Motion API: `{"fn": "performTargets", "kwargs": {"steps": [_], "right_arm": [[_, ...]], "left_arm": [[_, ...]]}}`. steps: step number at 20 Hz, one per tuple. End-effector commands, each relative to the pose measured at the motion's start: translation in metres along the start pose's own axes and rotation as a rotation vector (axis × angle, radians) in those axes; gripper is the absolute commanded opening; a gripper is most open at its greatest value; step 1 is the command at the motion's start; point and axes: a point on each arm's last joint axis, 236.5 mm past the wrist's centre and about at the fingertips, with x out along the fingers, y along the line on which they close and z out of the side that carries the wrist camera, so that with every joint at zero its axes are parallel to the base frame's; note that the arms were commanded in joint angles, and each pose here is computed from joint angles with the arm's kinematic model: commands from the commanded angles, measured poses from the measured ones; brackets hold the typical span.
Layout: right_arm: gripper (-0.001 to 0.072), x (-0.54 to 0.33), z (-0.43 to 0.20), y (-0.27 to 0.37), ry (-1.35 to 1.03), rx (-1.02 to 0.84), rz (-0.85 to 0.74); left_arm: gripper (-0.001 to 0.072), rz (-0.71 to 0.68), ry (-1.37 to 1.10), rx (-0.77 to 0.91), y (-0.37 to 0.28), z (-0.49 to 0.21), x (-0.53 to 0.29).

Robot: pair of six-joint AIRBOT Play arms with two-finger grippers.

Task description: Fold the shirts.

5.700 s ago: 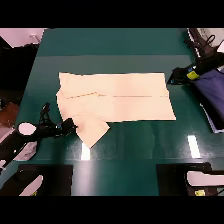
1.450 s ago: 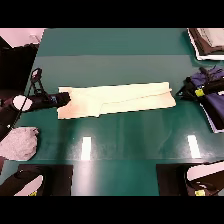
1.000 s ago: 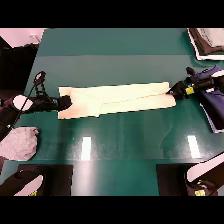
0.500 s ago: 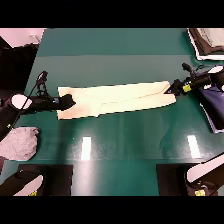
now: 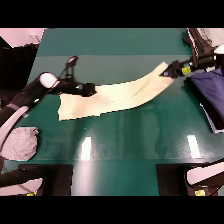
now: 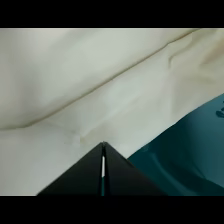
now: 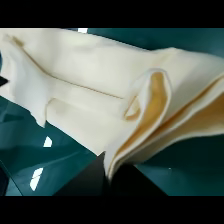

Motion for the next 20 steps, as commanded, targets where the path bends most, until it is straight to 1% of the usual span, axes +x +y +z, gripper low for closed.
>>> {"fn": "performTargets", "kwargs": {"steps": [1, 4, 8, 15, 17, 20], "right_arm": [[0.0012, 0.009, 0.022, 0.079, -0.016, -0.157, 0.045], [0.0012, 0.023, 0.031, 0.14, -0.033, -0.299, 0.076], [0.0012, 0.044, 0.026, 0.199, -0.031, -0.42, 0.119], [0.0012, 0.079, 0.005, 0.225, 0.023, -0.443, 0.163], [0.0012, 0.085, 0.006, 0.232, 0.012, -0.453, 0.168], [0.0012, 0.096, 0.009, 0.241, -0.01, -0.46, 0.177]], "left_arm": [[0.0027, -0.025, 0.12, 0.057, -0.014, -0.005, 0.068], [0.0027, -0.026, 0.213, 0.053, -0.005, -0.019, 0.107], [0.0027, 0.005, 0.226, 0.064, 0.011, -0.022, 0.123], [0.0026, 0.034, 0.274, 0.066, 0.034, -0.015, 0.103], [0.0026, 0.076, 0.299, 0.112, 0.045, -0.002, 0.082], [0.0026, 0.183, 0.21, 0.201, 0.061, 0.044, 0.028]]}}
